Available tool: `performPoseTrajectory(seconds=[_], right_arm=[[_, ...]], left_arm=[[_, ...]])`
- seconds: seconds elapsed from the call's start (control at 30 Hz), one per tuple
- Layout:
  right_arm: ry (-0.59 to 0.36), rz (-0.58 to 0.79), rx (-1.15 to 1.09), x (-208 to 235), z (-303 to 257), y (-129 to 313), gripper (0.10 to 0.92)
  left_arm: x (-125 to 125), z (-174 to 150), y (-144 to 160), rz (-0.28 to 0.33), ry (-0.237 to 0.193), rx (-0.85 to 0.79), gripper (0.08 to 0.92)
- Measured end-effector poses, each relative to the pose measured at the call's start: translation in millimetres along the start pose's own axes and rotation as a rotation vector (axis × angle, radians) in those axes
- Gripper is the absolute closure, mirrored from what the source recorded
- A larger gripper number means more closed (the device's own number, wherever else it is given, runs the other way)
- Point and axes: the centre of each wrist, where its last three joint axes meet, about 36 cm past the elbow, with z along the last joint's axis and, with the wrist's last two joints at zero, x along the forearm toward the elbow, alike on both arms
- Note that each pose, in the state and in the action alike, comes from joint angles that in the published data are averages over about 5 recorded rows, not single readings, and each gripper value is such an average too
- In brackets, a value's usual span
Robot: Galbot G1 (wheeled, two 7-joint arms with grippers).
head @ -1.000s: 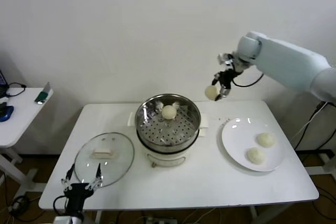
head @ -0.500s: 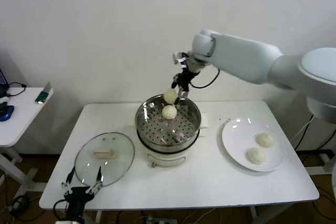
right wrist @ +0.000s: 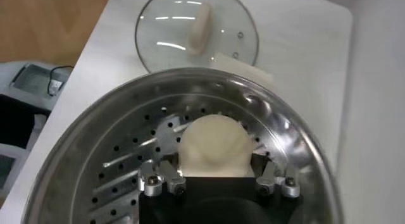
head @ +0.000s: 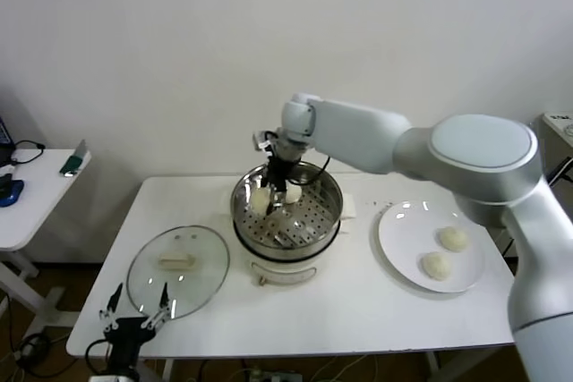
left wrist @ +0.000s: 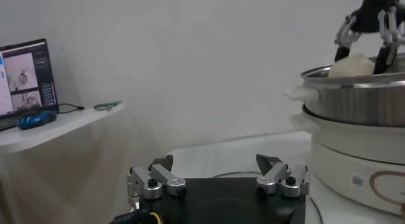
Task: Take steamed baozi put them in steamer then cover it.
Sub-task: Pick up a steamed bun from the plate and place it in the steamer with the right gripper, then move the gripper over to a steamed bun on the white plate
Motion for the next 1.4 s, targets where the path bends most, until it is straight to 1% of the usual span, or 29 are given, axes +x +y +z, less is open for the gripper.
performPoseTrajectory(seconds=[0.17,0.3,0.37,0.43,0.6,0.73,0.93,1.2,1.4], right_arm=[[0.016,-0.01,0.003,-13,2,1,0.291],[0.026,-0.013,0.006,-18,1,1,0.243],[0.026,-0.015,0.008,-18,1,1,0.214],[0.025,-0.016,0.009,-17,0,1,0.203],[0.023,-0.015,0.014,-9,3,1,0.2],[0.025,-0.008,0.017,11,11,1,0.199],[0.026,0.027,0.003,59,38,7,0.2],[0.033,0.071,-0.047,118,107,38,0.2],[0.043,0.086,-0.094,133,167,75,0.2]], left_arm=[[-3,-2,-2,0.0,0.0,0.004,0.177],[-5,-2,-3,-0.001,-0.003,0.007,0.177],[-6,-2,-3,-0.002,-0.002,0.005,0.177],[-6,-2,-2,-0.003,-0.001,0.004,0.177],[-7,-1,-1,-0.005,0.002,0.002,0.177],[-7,-2,-2,-0.003,0.003,0.007,0.177],[-9,-7,-4,-0.007,0.0,0.02,0.177],[-14,-11,-4,-0.013,-0.004,0.028,0.177],[-19,-15,-5,-0.019,-0.01,0.034,0.177]])
